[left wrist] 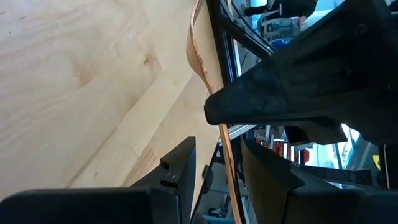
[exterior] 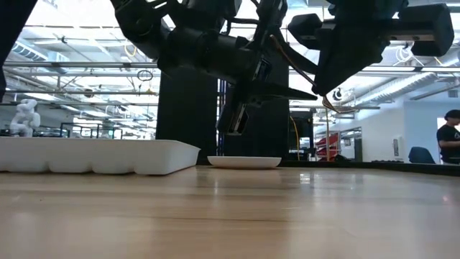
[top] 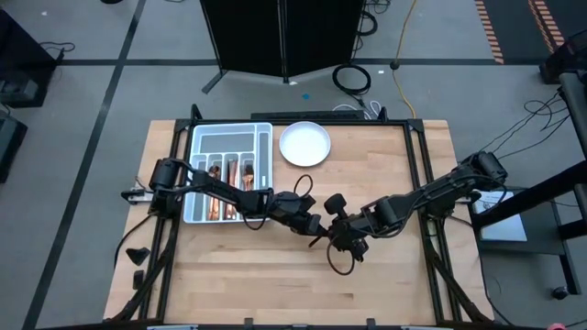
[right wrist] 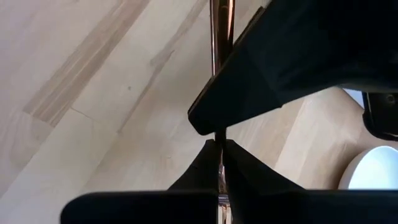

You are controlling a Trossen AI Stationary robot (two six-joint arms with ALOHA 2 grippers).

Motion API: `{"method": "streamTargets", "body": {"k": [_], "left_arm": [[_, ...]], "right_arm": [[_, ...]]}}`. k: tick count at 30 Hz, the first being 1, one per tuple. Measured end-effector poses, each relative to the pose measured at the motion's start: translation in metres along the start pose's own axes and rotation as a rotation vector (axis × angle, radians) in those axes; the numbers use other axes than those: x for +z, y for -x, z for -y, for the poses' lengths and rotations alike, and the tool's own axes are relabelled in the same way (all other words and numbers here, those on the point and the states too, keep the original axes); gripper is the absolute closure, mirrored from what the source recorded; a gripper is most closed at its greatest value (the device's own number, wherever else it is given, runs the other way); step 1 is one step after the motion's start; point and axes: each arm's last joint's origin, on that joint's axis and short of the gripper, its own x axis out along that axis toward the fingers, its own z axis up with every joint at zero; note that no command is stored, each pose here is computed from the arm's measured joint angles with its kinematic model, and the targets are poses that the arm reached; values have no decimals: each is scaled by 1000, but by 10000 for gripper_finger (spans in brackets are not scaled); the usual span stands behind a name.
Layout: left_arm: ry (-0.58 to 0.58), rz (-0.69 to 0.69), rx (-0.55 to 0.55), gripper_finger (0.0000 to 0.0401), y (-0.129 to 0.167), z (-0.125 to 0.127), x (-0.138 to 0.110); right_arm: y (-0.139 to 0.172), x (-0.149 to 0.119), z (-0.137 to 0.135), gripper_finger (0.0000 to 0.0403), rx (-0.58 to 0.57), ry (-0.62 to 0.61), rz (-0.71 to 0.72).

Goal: Sort silverware
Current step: Put the fork on the silverware tray

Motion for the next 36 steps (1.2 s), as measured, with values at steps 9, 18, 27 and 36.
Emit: {"method": "streamTargets", "body": {"k": [9,18,27,36], "left_arm": [[-29,-18,-5,334,0,0,-1],[-83,-30,-4,397,0,0,-1],[-102,-27,0,400,1,-1,2],[-125,-3,3,400,1,-1,4]], "right_arm": [[0,0,0,402,0,1,0],[0,0,0,402,-1,-1,4],[0,1,0,400,-3,-3,13],[0,3,1,355,-16,14,28]]}}
